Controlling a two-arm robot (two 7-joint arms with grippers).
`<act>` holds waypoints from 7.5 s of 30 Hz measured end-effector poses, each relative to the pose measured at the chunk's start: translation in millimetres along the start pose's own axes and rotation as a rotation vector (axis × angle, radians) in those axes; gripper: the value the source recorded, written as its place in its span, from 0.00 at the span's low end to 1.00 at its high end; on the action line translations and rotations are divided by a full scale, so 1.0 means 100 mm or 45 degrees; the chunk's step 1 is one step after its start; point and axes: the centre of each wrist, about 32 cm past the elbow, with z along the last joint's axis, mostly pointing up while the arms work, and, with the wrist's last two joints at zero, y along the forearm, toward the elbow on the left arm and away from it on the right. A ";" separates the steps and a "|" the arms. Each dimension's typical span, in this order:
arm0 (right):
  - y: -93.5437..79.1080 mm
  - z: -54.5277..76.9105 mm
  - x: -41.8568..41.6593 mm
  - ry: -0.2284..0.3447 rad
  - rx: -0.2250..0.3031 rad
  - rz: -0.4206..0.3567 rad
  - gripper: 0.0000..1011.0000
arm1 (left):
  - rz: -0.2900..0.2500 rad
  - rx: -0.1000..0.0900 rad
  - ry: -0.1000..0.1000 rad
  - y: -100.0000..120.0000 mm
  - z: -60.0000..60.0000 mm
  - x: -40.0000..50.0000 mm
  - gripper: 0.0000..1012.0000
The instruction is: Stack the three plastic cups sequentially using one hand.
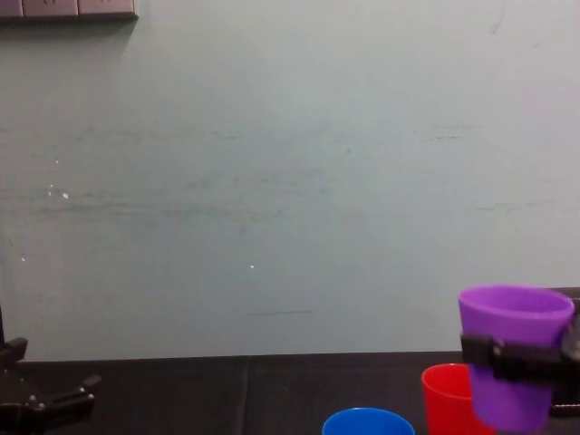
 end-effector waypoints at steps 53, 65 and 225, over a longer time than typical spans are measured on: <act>0.71 -0.09 0.450 0.034 -0.037 -0.086 0.73 | 0.000 0.000 0.000 0.00 0.00 0.000 0.99; 0.70 -0.09 0.451 0.034 -0.039 -0.086 0.99 | 0.000 0.000 0.000 0.00 0.00 0.000 0.99; 0.44 0.12 0.216 0.018 -0.090 -0.197 0.74 | 0.000 0.000 0.000 0.00 0.00 0.000 0.99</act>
